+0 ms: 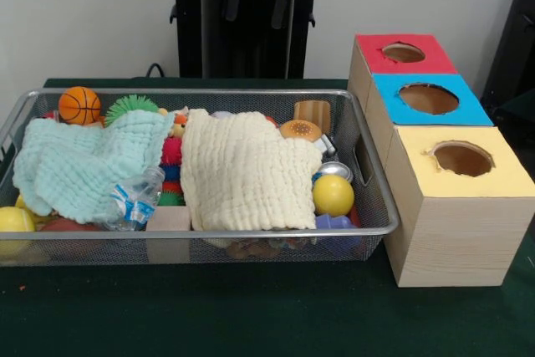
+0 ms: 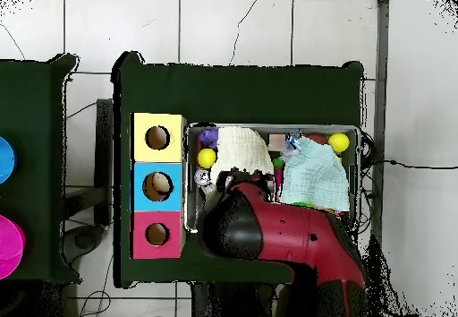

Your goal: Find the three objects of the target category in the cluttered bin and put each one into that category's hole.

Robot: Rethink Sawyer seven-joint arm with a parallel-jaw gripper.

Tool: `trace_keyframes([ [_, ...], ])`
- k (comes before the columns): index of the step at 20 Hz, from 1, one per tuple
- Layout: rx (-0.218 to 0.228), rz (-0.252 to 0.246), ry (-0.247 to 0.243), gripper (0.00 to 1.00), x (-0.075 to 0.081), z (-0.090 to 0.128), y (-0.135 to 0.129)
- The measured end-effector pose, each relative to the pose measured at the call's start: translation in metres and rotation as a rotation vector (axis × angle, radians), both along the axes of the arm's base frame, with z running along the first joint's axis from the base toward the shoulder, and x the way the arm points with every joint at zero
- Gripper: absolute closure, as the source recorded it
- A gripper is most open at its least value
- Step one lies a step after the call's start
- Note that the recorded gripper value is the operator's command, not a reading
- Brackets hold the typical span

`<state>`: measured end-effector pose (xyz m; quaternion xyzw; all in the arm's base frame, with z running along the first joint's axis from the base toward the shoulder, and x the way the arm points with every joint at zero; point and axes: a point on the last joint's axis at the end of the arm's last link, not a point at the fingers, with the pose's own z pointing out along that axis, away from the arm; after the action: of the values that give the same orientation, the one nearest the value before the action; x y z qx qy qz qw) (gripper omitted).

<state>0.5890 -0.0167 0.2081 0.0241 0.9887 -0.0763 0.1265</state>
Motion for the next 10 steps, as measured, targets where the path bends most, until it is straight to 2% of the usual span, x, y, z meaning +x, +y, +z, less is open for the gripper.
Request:
trace_keyframes([
  [4, 0.002, -0.019, -0.005, 0.0, 0.004, 0.0, -0.02],
  [10, 0.013, -0.056, -0.028, 0.0, 0.029, 0.008, -0.067],
])
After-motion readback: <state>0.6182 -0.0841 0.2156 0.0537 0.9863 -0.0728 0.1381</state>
